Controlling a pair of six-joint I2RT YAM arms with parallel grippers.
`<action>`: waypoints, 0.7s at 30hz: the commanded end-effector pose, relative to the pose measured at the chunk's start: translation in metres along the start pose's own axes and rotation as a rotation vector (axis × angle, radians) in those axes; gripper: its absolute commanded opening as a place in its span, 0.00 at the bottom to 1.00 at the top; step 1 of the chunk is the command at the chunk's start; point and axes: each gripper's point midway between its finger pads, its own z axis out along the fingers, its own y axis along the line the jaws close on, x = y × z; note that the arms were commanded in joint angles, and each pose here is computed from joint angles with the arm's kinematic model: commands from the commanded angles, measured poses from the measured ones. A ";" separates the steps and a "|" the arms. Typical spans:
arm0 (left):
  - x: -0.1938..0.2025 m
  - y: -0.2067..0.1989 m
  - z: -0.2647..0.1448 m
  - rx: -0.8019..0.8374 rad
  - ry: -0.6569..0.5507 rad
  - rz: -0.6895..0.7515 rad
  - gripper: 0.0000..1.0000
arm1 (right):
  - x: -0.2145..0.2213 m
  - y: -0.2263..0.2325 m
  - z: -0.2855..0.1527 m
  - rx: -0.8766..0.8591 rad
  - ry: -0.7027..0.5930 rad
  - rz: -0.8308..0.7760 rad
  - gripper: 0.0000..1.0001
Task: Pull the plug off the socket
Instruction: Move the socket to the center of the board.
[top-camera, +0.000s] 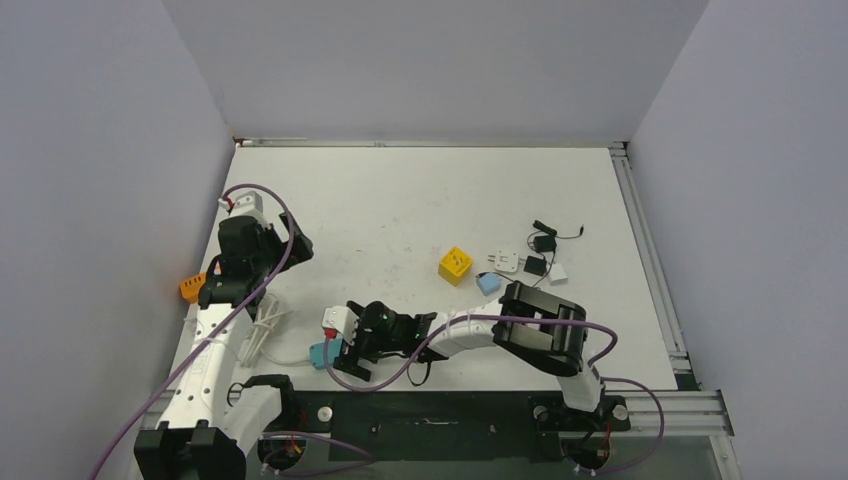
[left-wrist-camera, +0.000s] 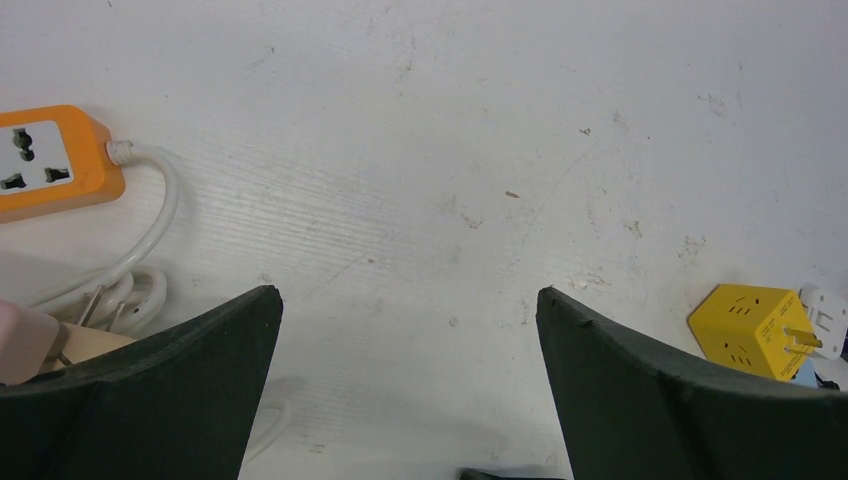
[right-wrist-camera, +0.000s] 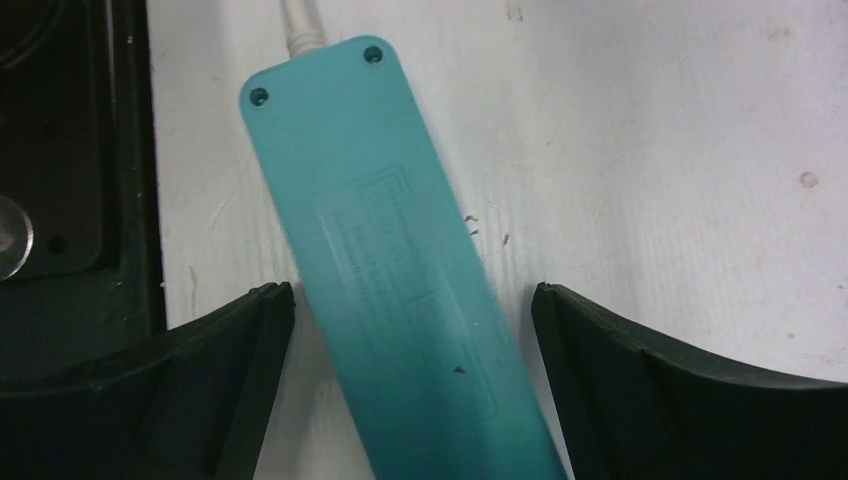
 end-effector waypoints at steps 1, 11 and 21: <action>-0.013 -0.007 -0.002 0.042 -0.049 0.006 0.96 | -0.005 -0.014 0.010 0.062 0.011 -0.032 0.88; -0.013 -0.014 -0.003 0.082 -0.047 0.001 0.96 | 0.046 -0.059 -0.069 0.420 0.067 0.106 0.33; -0.010 -0.038 -0.011 0.225 -0.043 0.023 0.96 | 0.119 -0.121 -0.195 0.842 0.109 0.545 0.40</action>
